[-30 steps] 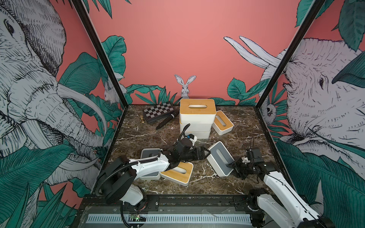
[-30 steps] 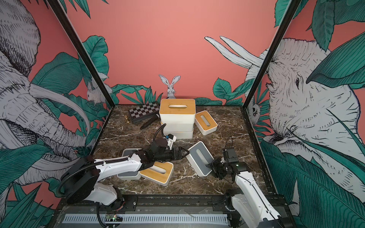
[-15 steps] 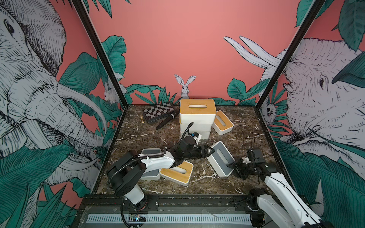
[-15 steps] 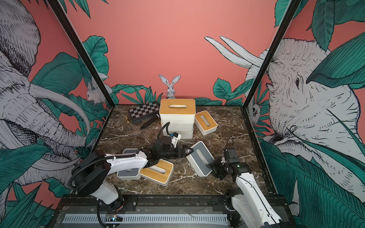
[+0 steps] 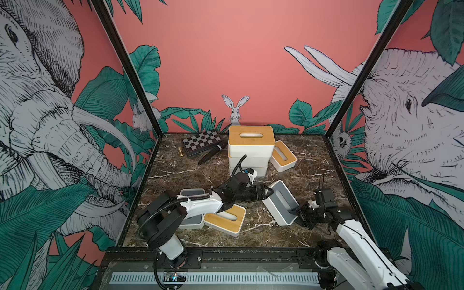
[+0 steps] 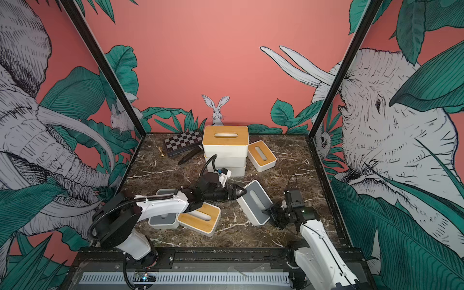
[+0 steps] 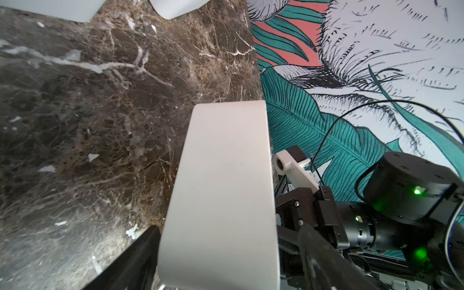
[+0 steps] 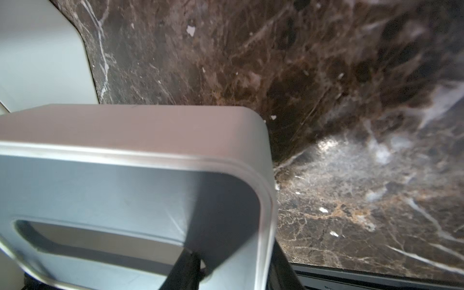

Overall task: Stack the tissue boxes
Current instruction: Pick up the tissue box from the center of the board.

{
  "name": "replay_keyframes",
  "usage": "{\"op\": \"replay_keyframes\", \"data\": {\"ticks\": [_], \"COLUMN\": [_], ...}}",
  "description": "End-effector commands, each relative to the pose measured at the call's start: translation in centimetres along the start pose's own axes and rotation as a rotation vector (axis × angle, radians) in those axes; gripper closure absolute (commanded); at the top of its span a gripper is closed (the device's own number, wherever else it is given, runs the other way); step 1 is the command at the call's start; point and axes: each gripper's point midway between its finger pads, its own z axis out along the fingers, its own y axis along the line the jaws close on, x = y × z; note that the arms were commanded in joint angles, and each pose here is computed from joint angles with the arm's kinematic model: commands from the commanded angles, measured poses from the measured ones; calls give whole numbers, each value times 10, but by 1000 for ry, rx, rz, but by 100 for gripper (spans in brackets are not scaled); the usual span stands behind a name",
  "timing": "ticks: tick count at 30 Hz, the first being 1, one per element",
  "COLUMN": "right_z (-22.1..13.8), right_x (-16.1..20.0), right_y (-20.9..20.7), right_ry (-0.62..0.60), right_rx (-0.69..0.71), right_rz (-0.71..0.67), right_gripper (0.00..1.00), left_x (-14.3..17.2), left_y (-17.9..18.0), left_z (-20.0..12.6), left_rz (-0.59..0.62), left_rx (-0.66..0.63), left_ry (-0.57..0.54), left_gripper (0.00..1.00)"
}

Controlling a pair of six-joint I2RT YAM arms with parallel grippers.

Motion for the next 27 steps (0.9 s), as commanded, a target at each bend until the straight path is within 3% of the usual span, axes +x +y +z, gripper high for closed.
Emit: {"op": "replay_keyframes", "data": {"ticks": [1, 5, 11, 27], "right_z": [-11, -11, -11, -12], "right_x": [0, -1, -1, -1], "right_y": [23, 23, 24, 25], "right_ry": [-10, -12, -14, -18], "right_rx": [-76, -76, -79, -83], "right_rz": [-47, -47, -47, -47], "right_gripper": [77, 77, 77, 76], "left_x": [-2, 0, 7, 9], "left_y": [-11, -8, -5, 1], "left_z": [2, 3, 3, 5], "left_rz": [-3, -18, -28, -68], "left_rx": [22, 22, 17, -1], "left_ry": [11, 12, 31, 30], "left_gripper": [12, 15, 11, 24]}}
